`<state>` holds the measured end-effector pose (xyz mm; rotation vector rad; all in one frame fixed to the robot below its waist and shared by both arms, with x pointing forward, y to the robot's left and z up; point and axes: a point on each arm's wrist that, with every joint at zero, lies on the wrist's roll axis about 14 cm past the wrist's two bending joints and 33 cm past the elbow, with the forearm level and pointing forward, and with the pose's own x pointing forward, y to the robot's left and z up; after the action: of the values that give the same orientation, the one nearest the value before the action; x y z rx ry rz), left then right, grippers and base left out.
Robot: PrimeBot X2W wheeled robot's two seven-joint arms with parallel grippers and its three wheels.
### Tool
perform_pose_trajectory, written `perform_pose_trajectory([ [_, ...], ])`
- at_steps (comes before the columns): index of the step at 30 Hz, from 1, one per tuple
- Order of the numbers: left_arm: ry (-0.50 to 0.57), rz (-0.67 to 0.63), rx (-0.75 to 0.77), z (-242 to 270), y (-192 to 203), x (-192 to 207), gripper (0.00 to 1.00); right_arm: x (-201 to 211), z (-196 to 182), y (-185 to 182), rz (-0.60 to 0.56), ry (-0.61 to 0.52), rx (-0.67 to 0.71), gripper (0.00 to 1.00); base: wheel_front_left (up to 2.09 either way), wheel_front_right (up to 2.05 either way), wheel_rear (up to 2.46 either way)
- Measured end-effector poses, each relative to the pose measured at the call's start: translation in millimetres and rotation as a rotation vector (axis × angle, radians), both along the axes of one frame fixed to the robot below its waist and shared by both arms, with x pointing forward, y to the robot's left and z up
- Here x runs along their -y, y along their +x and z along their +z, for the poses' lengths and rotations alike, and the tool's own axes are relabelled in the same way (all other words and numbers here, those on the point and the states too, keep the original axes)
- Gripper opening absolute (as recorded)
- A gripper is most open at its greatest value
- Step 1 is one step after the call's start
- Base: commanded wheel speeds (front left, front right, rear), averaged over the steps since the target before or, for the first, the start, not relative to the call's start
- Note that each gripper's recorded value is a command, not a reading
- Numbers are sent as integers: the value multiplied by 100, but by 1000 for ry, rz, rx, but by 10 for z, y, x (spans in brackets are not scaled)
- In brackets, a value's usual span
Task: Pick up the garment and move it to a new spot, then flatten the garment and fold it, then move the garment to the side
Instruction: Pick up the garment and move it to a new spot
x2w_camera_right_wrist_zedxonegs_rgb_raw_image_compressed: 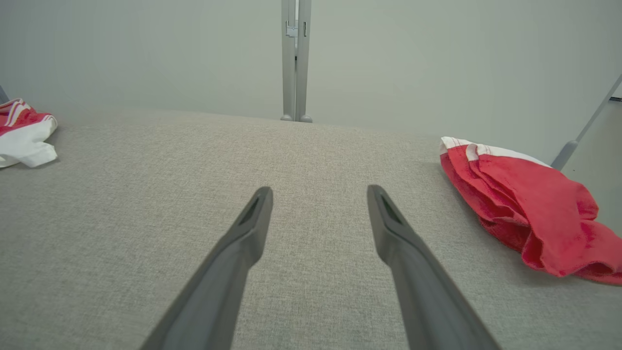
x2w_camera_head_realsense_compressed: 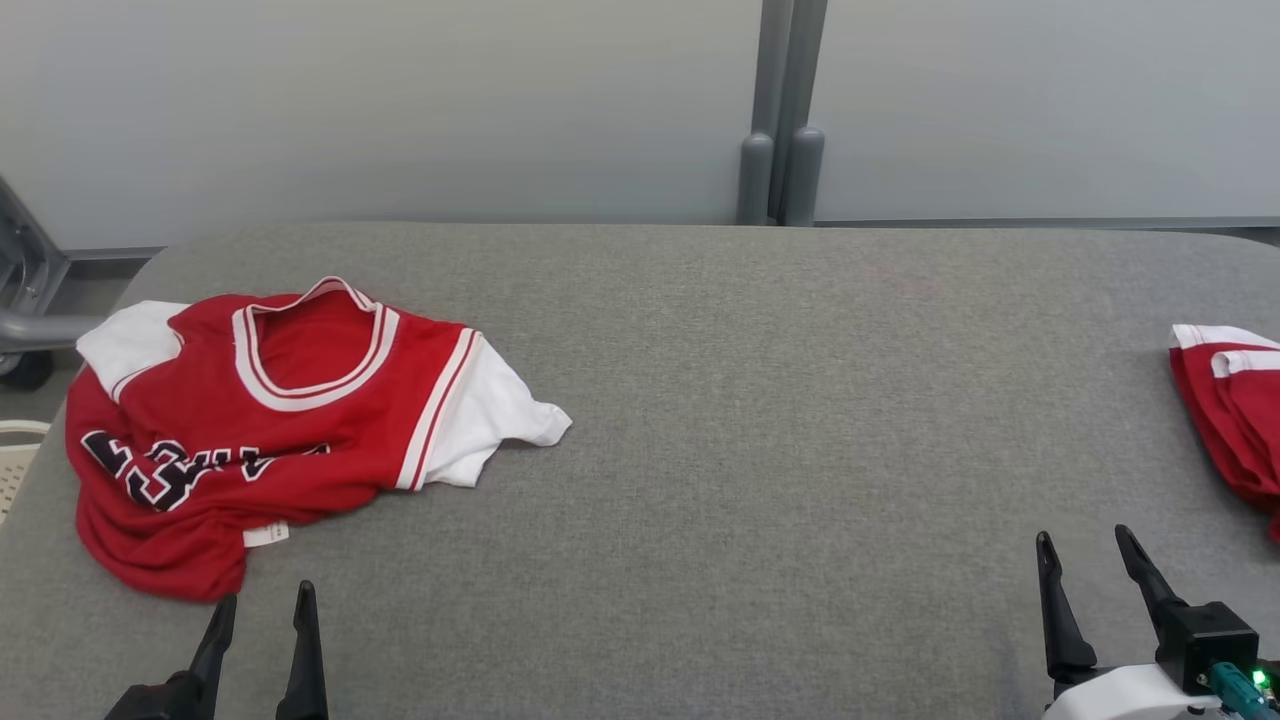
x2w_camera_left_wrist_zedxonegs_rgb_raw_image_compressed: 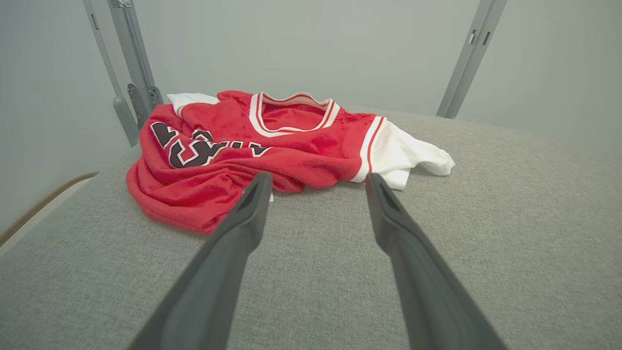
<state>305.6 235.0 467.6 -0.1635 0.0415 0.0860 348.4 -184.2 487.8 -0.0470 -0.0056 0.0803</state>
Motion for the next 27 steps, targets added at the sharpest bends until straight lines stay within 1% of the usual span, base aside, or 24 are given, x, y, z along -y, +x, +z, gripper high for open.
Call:
perform_pose_trajectory([
  [6, 5, 64, 15, 43, -146, -171, 100, -312, 6, 108, 97, -3, 1, 100, 0, 0, 0],
  [7, 5, 64, 15, 43, -146, -171, 100, -312, 6, 108, 97, -3, 1, 100, 0, 0, 0],
  [10, 4, 117, 18, 48, -286, -310, 100, -557, 31, 181, 170, -3, 8, 100, 0, 0, 0],
  [13, 0, 181, 3, -4, -494, -454, 100, -894, 101, 259, 268, -2, 30, 100, 0, 0, 0],
  [18, -12, 300, -14, -74, -883, -696, 100, -1414, 156, 283, 419, 4, 44, 100, 0, 0, 0],
  [23, -20, 391, -11, -89, -1186, -842, 100, -1745, 183, 261, 515, 9, 49, 100, 0, 0, 0],
  [27, -28, 438, 0, -79, -1338, -898, 100, -1900, 206, 240, 561, 8, 54, 100, 0, 0, 0],
])
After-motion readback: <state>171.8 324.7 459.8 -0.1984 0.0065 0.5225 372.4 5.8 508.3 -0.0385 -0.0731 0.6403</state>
